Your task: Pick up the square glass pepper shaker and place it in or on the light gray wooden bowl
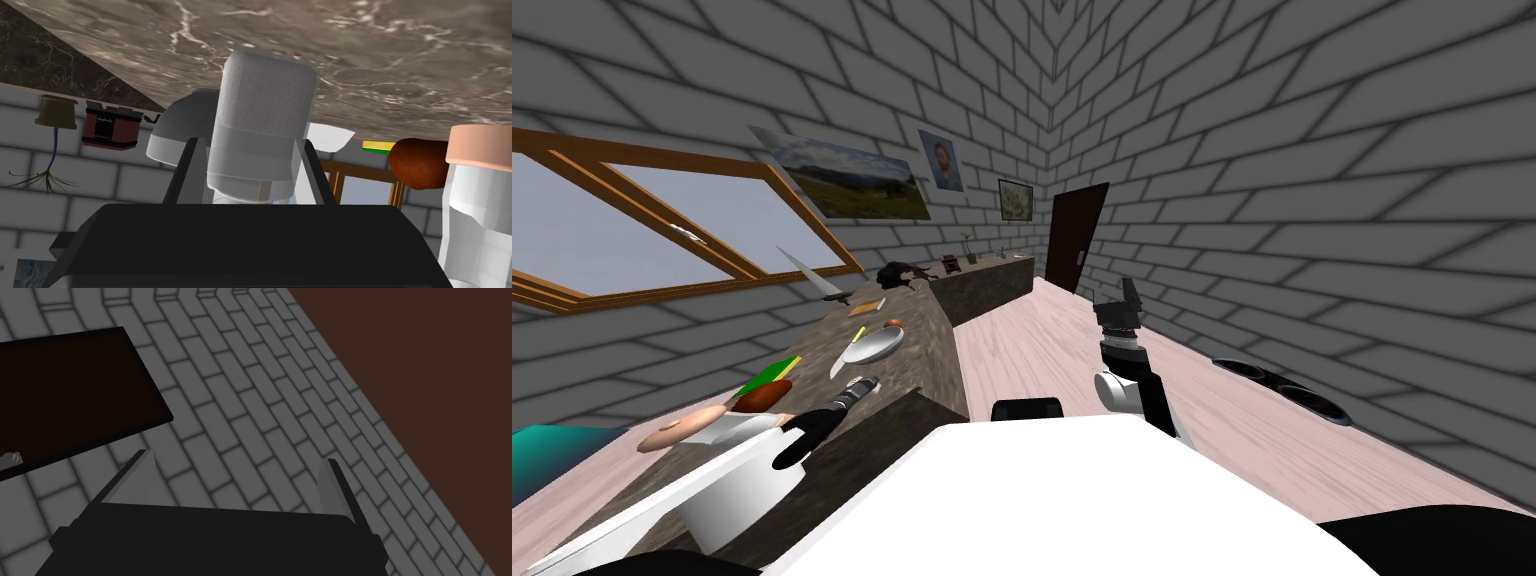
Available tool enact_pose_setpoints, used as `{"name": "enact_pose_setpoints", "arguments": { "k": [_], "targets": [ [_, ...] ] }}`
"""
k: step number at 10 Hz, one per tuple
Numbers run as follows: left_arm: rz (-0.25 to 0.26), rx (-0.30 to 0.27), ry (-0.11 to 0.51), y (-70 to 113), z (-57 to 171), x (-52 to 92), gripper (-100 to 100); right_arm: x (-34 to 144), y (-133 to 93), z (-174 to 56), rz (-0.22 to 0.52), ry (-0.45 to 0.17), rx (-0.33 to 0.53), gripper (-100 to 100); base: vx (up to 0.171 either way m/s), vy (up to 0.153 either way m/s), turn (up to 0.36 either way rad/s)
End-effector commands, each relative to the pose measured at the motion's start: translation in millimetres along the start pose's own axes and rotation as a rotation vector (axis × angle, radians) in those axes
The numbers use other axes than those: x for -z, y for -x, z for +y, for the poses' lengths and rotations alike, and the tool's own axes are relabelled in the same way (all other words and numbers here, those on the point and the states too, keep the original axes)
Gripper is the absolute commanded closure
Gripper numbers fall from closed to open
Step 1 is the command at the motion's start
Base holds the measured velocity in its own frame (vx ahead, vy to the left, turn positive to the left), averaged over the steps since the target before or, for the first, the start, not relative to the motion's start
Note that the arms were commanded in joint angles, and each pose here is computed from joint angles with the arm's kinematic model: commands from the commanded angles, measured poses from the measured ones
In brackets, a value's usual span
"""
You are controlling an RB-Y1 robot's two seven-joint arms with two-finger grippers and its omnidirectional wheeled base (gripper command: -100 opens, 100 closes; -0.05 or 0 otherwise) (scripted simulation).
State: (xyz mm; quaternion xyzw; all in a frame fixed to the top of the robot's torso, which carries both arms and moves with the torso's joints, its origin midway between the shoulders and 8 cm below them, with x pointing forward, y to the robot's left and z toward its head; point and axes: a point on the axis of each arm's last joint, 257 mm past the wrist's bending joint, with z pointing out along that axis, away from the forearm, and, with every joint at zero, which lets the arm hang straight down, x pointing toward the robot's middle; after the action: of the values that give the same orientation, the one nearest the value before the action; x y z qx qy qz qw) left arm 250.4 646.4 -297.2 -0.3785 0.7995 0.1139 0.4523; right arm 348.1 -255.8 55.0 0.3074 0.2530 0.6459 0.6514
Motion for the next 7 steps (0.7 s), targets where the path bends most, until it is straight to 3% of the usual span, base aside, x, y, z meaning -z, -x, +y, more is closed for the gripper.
{"name": "enact_pose_setpoints", "arguments": {
  "k": [1,4,7],
  "targets": [
    [-0.02,0.028,0.041,11.6,13,-4.4,100,0.0,0,0,0.0,0.0,0.0,0,-0.058,-0.261,-0.003],
    [-0.068,0.079,0.12,37.1,39,-7.1,100,0.0,0,0,0.0,0.0,0.0,0,-0.042,-0.223,-0.029],
    [-0.11,0.119,0.174,60.8,56,-8.0,100,0.0,0,0,0.0,0.0,0.0,0,-0.02,-0.104,-0.02]
  ]
}}
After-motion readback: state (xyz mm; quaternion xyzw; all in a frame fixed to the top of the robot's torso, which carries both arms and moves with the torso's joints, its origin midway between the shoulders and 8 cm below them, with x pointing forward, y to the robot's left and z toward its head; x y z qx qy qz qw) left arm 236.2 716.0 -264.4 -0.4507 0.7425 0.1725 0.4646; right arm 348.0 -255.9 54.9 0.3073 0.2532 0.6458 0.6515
